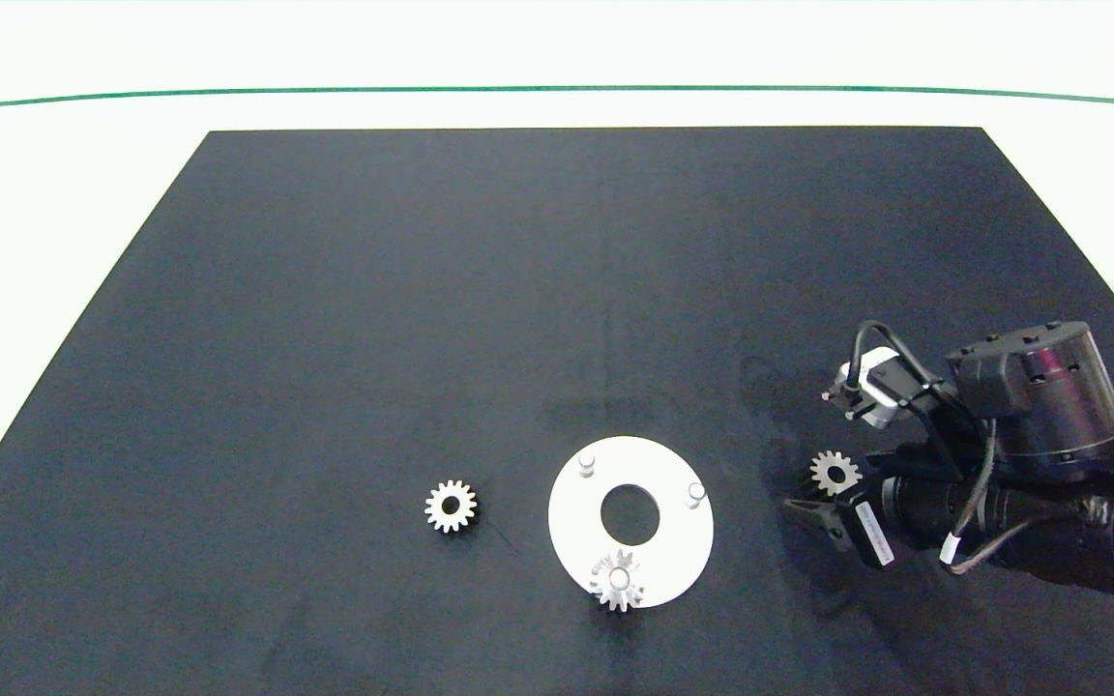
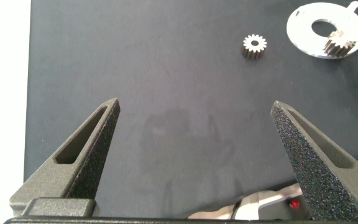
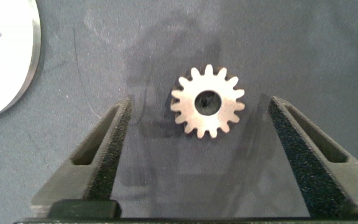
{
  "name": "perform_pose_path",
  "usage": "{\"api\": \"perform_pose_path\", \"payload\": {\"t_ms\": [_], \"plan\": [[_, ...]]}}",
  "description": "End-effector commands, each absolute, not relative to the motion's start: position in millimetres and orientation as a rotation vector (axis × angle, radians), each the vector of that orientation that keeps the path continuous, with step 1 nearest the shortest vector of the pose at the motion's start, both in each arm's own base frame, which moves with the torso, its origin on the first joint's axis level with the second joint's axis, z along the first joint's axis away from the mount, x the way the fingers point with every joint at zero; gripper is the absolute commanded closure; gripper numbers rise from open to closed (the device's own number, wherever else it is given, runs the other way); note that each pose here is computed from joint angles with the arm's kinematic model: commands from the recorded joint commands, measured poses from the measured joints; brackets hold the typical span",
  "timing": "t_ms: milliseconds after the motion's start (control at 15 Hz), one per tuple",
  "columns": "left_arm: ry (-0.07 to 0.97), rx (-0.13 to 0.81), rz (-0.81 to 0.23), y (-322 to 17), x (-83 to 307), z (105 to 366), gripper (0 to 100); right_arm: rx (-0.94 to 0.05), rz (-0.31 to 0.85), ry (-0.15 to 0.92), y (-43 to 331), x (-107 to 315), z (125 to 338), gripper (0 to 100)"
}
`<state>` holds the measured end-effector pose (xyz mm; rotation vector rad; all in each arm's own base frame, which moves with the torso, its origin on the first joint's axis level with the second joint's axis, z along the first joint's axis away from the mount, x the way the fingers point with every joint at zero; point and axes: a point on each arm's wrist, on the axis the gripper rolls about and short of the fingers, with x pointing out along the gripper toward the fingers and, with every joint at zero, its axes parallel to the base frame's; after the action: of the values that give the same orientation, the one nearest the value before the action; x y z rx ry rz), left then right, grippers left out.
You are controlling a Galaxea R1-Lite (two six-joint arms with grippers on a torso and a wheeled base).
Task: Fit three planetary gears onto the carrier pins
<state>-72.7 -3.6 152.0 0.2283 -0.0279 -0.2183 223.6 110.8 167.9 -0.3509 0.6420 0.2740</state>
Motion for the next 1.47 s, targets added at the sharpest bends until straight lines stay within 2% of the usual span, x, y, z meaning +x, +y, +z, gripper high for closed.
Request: {"api": "perform_pose_path", "payload": {"t_ms": [67, 1467], "plan": [[-0.030, 0.230, -0.219, -3.6, -73.3, 154.0, 0, -0.353, 0.274, 0.643, 111.3, 224.2, 167.6, 18], [-0.030, 0.230, -0.219, -3.6, -73.6, 153.7, 0, -0.339, 0.267, 0.635, 114.5, 233.7, 161.6, 60]]}}
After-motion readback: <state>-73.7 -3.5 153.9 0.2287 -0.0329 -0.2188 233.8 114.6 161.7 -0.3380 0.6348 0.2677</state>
